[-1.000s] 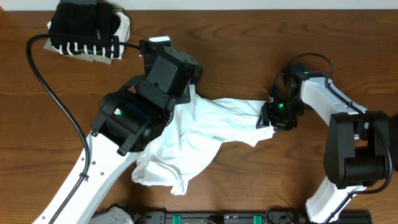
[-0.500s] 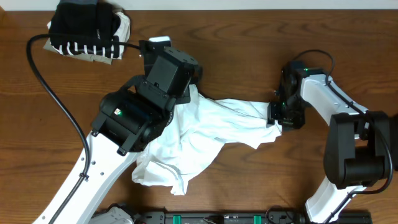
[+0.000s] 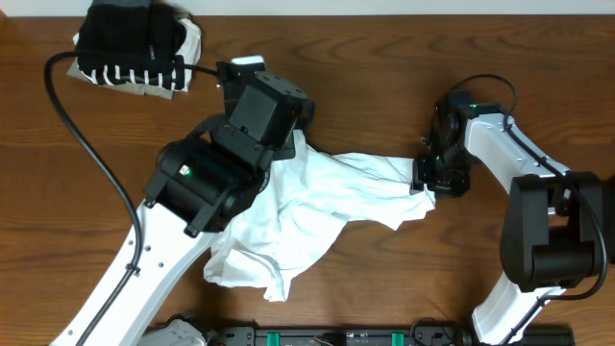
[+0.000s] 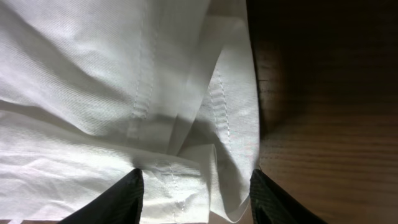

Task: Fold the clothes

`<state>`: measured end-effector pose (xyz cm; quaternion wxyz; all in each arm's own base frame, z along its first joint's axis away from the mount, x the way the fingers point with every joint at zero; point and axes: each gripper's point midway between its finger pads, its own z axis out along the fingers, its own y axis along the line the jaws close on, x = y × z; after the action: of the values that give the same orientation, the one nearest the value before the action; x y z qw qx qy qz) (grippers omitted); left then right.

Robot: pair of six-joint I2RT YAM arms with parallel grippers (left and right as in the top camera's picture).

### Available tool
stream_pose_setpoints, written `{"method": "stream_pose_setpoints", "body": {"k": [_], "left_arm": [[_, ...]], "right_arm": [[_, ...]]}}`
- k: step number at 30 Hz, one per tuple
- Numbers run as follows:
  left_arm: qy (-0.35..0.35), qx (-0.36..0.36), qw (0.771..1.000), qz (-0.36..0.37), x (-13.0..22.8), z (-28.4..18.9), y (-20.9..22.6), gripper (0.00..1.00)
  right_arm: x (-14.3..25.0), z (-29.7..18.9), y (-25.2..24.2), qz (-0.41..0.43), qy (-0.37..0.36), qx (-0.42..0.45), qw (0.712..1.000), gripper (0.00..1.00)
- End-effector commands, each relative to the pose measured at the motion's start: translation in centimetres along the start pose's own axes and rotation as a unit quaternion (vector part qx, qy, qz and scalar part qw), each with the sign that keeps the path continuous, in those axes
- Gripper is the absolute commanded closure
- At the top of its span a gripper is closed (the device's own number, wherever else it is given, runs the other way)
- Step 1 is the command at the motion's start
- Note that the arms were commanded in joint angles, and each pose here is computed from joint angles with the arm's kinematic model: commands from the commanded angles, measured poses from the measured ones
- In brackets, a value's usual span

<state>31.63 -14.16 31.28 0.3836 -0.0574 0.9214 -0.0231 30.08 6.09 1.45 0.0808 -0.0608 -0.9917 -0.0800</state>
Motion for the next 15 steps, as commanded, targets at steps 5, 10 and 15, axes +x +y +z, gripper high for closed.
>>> {"method": "stream_pose_setpoints", "body": {"k": [5, 10, 15], "left_arm": [[0.001, -0.015, 1.0, -0.004, -0.2, 0.8, -0.1, 0.93], [-0.003, -0.012, 1.0, -0.006, -0.4, 0.7, -0.2, 0.94], [-0.003, -0.012, 1.0, -0.006, -0.4, 0.7, -0.2, 0.93]], "right_arm": [[-1.3, -3.1, -1.1, 0.035, -0.064, 0.049, 0.996, 0.41], [-0.4, -6.3, -0.4, 0.038, -0.1, 0.038, 0.994, 0.33], [2.1, -8.2, 0.4, 0.021, -0.099, 0.038, 0.994, 0.13]]}}
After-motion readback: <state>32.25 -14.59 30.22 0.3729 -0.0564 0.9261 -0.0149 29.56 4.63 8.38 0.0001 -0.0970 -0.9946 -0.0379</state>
